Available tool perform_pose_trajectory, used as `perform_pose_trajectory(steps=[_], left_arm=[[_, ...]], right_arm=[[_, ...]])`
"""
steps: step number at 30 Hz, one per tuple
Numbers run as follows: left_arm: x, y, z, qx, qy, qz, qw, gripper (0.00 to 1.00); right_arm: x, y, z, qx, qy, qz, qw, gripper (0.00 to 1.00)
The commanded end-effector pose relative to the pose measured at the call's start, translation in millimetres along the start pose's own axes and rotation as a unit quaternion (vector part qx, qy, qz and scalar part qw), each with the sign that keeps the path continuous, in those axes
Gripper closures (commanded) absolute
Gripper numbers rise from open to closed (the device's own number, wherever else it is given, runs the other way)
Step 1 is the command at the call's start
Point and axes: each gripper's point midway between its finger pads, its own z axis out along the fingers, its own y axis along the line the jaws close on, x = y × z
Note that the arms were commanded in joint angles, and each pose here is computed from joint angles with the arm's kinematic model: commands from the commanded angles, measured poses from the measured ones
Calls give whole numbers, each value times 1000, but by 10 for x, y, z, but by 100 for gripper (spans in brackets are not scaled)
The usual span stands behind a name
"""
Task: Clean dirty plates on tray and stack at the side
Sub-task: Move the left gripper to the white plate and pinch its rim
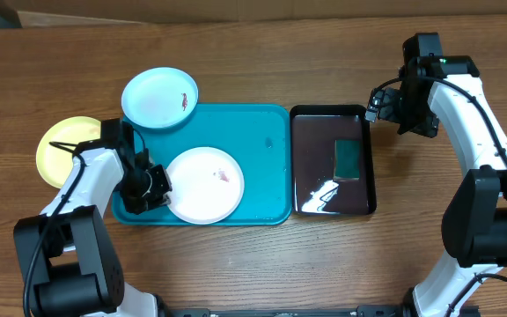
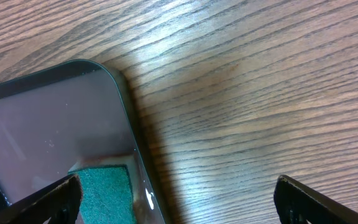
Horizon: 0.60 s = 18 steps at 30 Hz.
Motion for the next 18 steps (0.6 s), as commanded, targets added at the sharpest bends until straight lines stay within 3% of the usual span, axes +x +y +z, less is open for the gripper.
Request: perform_pose_trajectory(steps=[1,10,18], left_arm=[[63,-233,7,49,8,35,998,96],[-31,-625,66,73,-27,83,994,96],[-229,-847,133,20,-102,86,991,95]], right_arm=[[-55,25,-81,-5,-14,2,1000,0],[-54,24,-81,-4,-14,2,1000,0],[-55,25,-81,-5,-14,2,1000,0]])
